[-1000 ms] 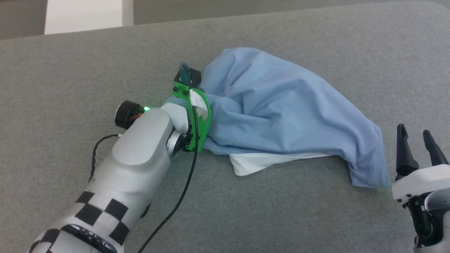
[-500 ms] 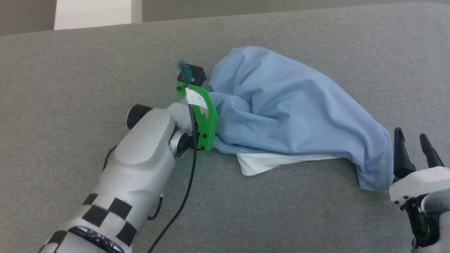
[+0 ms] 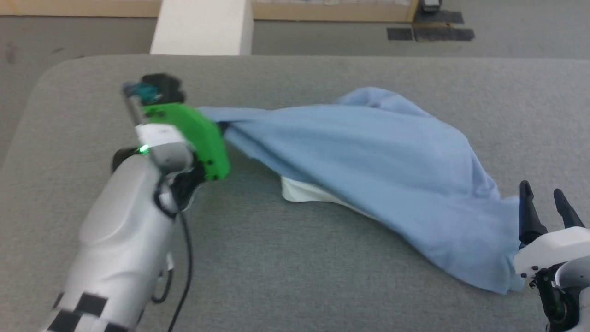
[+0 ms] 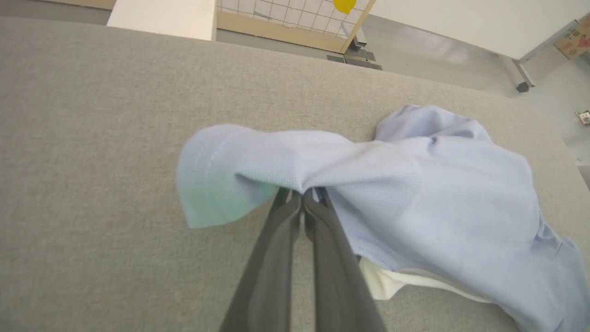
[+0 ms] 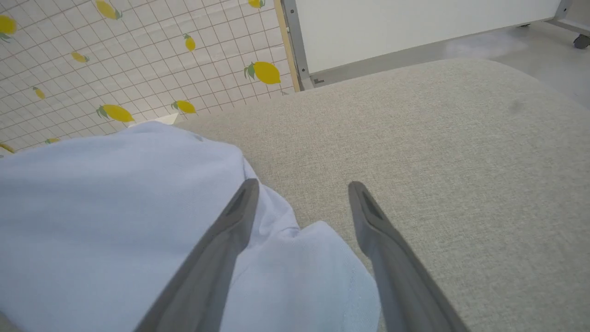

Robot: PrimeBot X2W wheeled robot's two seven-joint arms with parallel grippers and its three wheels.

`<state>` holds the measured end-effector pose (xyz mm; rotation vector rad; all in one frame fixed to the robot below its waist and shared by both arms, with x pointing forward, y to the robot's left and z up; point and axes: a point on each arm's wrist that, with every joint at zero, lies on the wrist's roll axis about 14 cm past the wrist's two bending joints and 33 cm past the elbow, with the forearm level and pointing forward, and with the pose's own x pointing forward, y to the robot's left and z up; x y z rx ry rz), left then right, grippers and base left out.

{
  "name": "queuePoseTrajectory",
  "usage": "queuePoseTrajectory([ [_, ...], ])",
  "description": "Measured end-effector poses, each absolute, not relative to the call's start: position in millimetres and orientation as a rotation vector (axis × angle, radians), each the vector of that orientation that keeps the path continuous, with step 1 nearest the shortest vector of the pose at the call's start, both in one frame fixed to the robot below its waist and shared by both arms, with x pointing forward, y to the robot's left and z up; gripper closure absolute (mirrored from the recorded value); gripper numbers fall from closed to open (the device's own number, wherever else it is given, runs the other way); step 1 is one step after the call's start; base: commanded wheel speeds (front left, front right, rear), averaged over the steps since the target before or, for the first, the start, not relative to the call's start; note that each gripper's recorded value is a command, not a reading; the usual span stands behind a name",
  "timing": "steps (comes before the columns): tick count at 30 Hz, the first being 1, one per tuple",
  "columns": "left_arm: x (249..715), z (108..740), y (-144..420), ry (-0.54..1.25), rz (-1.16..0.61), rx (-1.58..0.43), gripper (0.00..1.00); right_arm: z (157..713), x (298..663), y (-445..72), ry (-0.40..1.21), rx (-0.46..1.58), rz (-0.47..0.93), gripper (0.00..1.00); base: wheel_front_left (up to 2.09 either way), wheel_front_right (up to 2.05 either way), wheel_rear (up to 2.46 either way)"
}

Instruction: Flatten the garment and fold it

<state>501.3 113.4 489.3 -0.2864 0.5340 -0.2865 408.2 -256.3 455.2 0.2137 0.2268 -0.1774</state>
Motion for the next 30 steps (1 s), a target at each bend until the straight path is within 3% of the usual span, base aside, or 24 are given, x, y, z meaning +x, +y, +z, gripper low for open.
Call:
queuePoseTrajectory([
  [8, 425, 440, 218, 0.621, 0.080, -0.477, 1.00, 470, 419, -231, 0.195, 0.219, -0.101, 0.00, 0.00, 0.00, 0.00],
  [13, 364, 384, 221, 0.789, 0.175, -0.595, 1.00, 469, 417, -230, 0.201, 0.217, -0.098, 0.00, 0.00, 0.00, 0.00],
  [17, 353, 375, 211, 0.815, 0.177, -0.676, 1.00, 467, 414, -233, 0.207, 0.217, -0.107, 0.00, 0.00, 0.00, 0.00],
  [18, 354, 378, 212, 0.802, 0.177, -0.686, 0.87, 468, 414, -234, 0.206, 0.217, -0.108, 0.00, 0.00, 0.00, 0.00],
  [19, 356, 381, 213, 0.782, 0.178, -0.694, 0.36, 468, 413, -234, 0.205, 0.217, -0.108, 0.00, 0.00, 0.00, 0.00],
  [20, 357, 384, 214, 0.759, 0.176, -0.695, 0.00, 468, 412, -234, 0.205, 0.218, -0.109, 0.00, 0.00, 0.00, 0.00],
  [26, 387, 454, 243, 0.416, 0.175, -0.675, 0.00, 472, 406, -234, 0.195, 0.225, -0.108, 0.00, 0.00, 0.00, 0.00],
  [30, 387, 496, 269, 0.190, 0.205, -0.533, 0.00, 473, 399, -236, 0.196, 0.228, -0.113, 0.00, 0.00, 0.00, 0.00],
])
